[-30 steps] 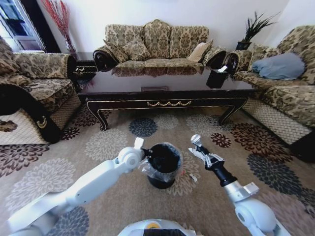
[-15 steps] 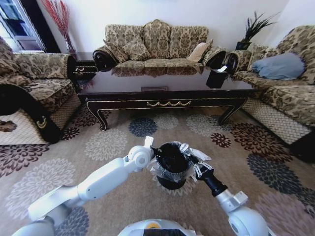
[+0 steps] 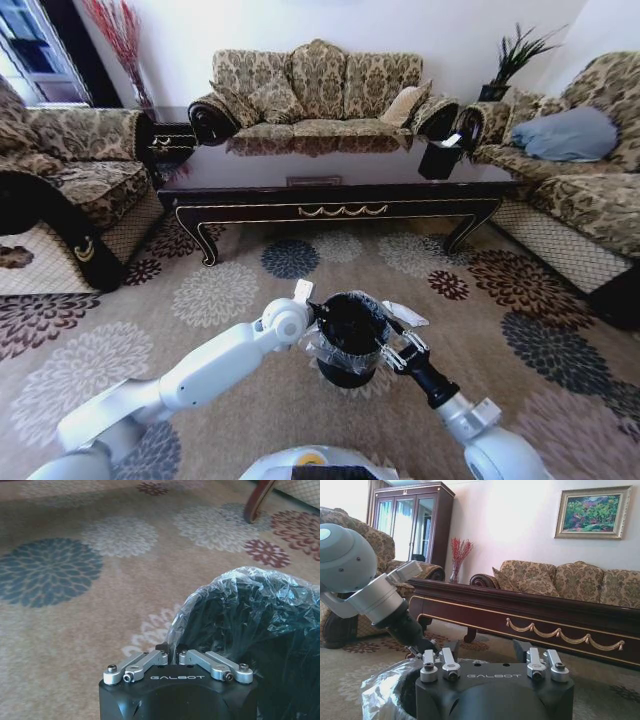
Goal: Move to the front of the table and pick up the trash from the floor, then place it into the trash bin.
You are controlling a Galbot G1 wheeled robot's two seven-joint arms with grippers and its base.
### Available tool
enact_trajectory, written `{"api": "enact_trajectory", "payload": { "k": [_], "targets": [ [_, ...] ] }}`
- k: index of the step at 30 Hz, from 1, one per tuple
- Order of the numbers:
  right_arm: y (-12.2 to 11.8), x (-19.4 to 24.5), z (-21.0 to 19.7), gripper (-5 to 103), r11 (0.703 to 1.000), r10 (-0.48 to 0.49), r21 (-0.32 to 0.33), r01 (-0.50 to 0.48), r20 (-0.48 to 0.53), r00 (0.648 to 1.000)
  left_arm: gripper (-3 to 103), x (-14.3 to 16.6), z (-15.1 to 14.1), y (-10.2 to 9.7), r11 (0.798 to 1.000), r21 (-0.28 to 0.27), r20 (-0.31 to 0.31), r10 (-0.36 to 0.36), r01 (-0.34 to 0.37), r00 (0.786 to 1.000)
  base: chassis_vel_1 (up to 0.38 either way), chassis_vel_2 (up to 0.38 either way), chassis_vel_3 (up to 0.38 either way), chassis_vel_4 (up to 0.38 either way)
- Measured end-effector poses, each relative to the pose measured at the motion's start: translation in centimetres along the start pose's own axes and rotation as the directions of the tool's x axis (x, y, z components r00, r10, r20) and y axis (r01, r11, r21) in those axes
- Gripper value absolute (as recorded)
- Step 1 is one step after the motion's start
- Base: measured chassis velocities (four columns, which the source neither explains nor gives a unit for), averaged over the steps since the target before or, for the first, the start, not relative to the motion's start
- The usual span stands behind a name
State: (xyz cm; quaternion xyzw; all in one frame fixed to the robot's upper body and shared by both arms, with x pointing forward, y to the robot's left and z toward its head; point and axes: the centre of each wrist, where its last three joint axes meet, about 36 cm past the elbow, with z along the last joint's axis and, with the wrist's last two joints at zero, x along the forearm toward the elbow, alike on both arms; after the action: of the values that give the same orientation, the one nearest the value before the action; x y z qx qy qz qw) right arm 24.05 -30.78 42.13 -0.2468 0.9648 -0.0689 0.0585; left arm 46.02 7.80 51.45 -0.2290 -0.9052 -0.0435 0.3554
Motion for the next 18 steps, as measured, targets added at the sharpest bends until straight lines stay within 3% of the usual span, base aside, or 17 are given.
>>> {"api": "enact_trajectory", "payload": {
  "k": [1, 5, 7, 10, 18],
  "targets": [
    [0.0, 0.0, 0.0, 60, 1.0, 0.0, 0.0, 0.0, 0.0, 1.0, 4, 0.0, 0.0, 0.0, 1.0, 0.0, 0.0, 0.0, 0.0, 1.0, 0.0, 0.0, 0.0, 0.0],
    [-1.1, -0.1, 0.0, 82, 0.997, 0.079, -0.002, -0.079, 0.028, 0.996, 4, 1.1, 1.4, 2.9, 0.996, 0.025, 0.028, -0.083, 0.082, 0.996, 0.0, 0.0, 0.0, 0.0],
    [-1.2, -0.1, 0.1, 82, 0.995, 0.095, -0.007, -0.095, 0.031, 0.995, 4, 1.2, 1.6, 3.3, 0.995, 0.034, 0.029, -0.092, 0.091, 0.995, 0.0, 0.0, 0.0, 0.0],
    [-2.0, 0.0, 1.1, 96, 0.987, 0.156, -0.027, -0.155, 0.02, 0.988, 4, 2.6, 2.3, 6.8, 0.984, 0.102, 0.05, -0.153, 0.148, 0.987, 0.0, 0.0, 0.0, 0.0],
    [-3.9, -0.2, 5.1, 100, 0.965, 0.246, -0.08, -0.248, -0.035, 0.969, 4, 4.9, 3.9, 11.0, 0.951, 0.231, 0.08, -0.228, 0.204, 0.97, 0.0, 0.0, 0.0, 0.0]
  ]
}}
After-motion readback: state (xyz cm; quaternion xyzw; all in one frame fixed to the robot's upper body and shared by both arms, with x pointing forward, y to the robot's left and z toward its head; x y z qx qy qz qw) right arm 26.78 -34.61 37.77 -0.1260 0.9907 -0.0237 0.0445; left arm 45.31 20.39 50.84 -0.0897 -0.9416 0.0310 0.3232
